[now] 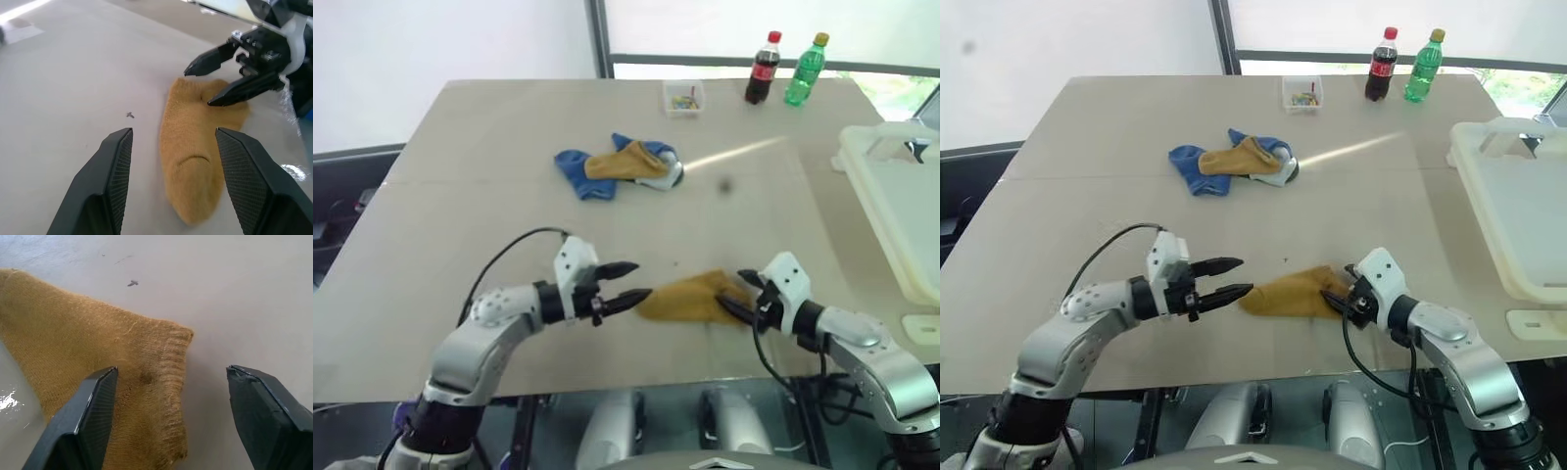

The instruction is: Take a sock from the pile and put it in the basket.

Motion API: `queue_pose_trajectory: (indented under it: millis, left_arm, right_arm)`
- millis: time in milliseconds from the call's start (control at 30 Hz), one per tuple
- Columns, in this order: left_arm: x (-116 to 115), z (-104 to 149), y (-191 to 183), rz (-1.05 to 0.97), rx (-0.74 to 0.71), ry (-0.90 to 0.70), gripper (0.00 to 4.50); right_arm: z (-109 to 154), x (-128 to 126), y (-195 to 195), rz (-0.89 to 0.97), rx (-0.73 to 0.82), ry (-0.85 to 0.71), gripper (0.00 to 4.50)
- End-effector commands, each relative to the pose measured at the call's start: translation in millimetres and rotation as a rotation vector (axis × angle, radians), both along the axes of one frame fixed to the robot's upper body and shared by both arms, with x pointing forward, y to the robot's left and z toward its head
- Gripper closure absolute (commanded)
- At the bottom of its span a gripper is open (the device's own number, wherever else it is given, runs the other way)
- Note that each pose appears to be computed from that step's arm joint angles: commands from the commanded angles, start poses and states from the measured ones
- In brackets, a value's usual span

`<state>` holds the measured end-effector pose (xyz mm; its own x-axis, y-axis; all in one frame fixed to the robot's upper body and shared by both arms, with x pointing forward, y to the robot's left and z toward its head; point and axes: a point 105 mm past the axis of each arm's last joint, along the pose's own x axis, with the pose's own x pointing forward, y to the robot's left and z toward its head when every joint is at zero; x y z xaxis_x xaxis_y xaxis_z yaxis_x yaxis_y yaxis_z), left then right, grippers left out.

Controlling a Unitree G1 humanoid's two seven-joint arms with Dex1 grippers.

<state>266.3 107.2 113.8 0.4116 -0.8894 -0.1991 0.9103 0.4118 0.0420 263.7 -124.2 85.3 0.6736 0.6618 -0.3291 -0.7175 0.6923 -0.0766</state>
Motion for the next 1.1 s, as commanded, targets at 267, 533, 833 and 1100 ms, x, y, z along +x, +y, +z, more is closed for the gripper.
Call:
queue_pose_trajectory:
  millis: [267,533,833,1100]
  left_arm:
    - [17,-19,-18,0.071,0.034,-0.063,1.70]
    - [27,39,8,0.255,-0.282,-0.149,1.70]
    - [44,55,61,0.652,-0.227,-0.285,1.70]
    - [53,55,70,0.803,-0.168,-0.271,1.70]
  right_arm:
    - [48,4,-2,0.032,0.076,-0.137,1.17]
    - [99,80,10,-0.024,0.176,-0.257,1.17]
    - [98,184,69,-0.090,0.104,-0.337,1.17]
    - [111,170,102,0.112,0.180,-0.445,1.17]
